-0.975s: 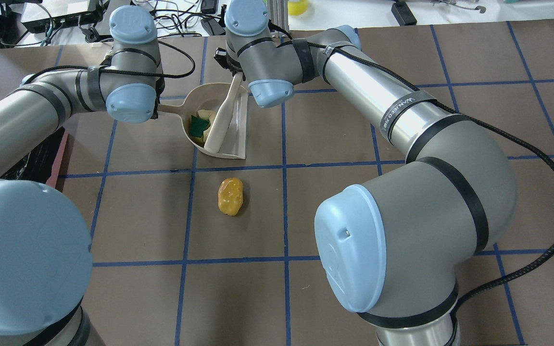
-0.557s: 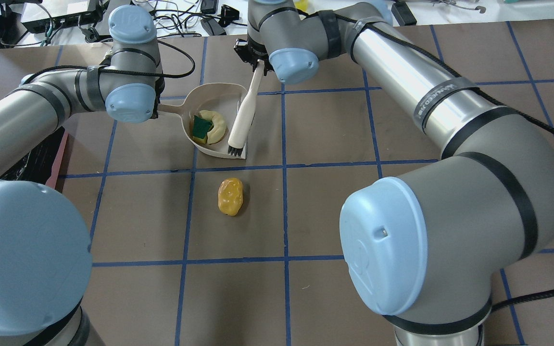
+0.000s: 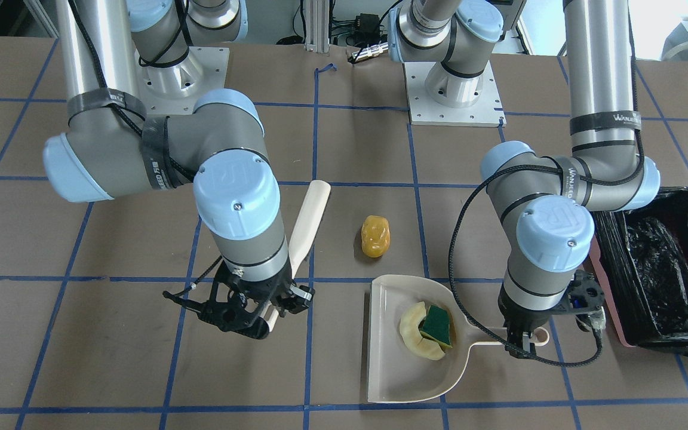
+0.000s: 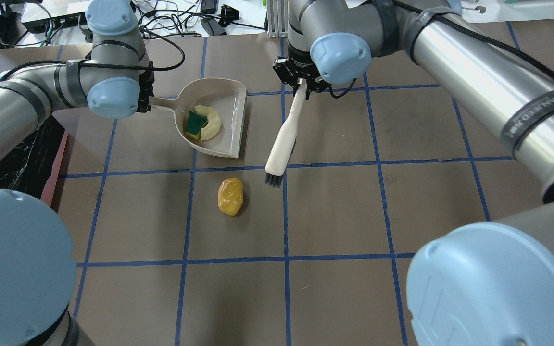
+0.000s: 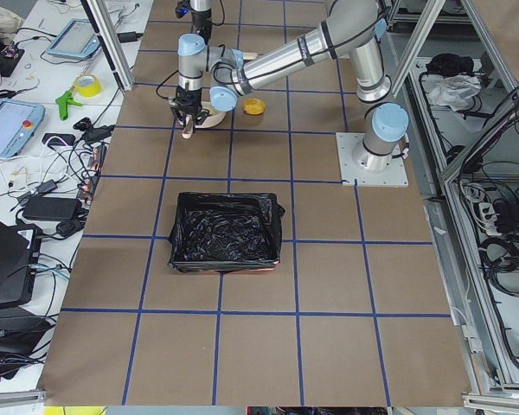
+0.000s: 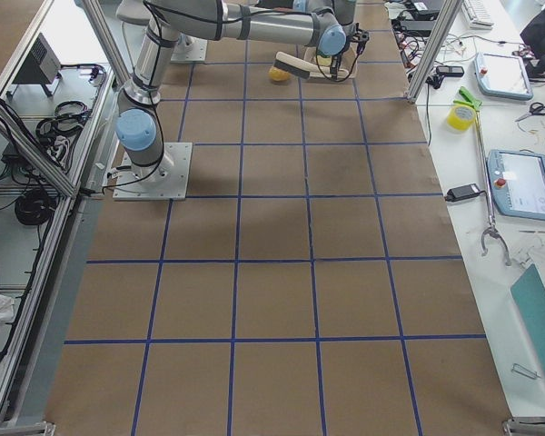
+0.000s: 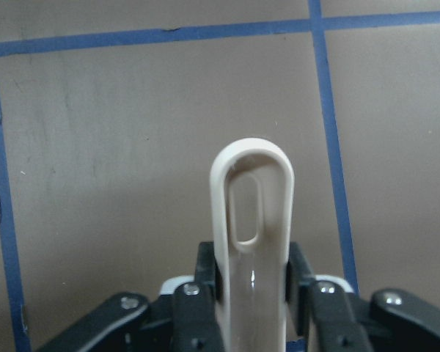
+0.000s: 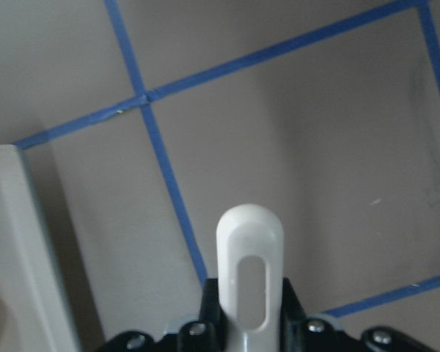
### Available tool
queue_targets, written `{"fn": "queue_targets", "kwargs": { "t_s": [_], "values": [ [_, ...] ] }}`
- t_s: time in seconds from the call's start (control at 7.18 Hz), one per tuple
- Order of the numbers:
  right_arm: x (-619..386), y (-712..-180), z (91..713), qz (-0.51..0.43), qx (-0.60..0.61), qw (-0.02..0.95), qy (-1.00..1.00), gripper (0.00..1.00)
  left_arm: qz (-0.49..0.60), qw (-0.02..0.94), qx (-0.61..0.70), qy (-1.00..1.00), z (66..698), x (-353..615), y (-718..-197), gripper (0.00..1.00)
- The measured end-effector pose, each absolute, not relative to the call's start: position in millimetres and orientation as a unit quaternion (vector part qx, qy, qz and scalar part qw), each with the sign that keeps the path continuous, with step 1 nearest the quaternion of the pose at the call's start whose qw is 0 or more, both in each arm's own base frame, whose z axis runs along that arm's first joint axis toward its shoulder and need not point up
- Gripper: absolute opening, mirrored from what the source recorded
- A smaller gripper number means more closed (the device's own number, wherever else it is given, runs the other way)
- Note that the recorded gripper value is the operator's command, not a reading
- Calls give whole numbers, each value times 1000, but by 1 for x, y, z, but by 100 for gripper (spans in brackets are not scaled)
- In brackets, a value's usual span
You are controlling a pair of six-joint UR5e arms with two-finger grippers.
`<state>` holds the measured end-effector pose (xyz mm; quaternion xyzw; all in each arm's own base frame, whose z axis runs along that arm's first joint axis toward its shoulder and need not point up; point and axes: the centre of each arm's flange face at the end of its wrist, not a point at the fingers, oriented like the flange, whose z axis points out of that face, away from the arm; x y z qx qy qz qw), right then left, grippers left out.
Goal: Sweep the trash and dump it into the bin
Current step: 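Slide the dustpan toward the yellow ball with the left gripper while the right repositions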
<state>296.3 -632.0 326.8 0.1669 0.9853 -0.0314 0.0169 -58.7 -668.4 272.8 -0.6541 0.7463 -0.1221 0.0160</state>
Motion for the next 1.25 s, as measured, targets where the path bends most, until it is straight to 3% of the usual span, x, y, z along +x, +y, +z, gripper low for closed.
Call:
{"fn": "queue_targets", "kwargs": {
  "t_s": [0.42, 0.84, 1.25],
  "values": [
    [259, -570, 299, -53, 173, 1, 983, 0, -92, 20, -641, 761, 283, -2, -644, 0],
    [287, -540, 292, -62, 188, 3, 980, 0, -81, 32, -640, 763, 284, 18, -591, 0],
    [320, -526, 289, -79, 166, 12, 983, 0, -139, 28, -640, 755, 277, 11, -535, 0]
  ]
}}
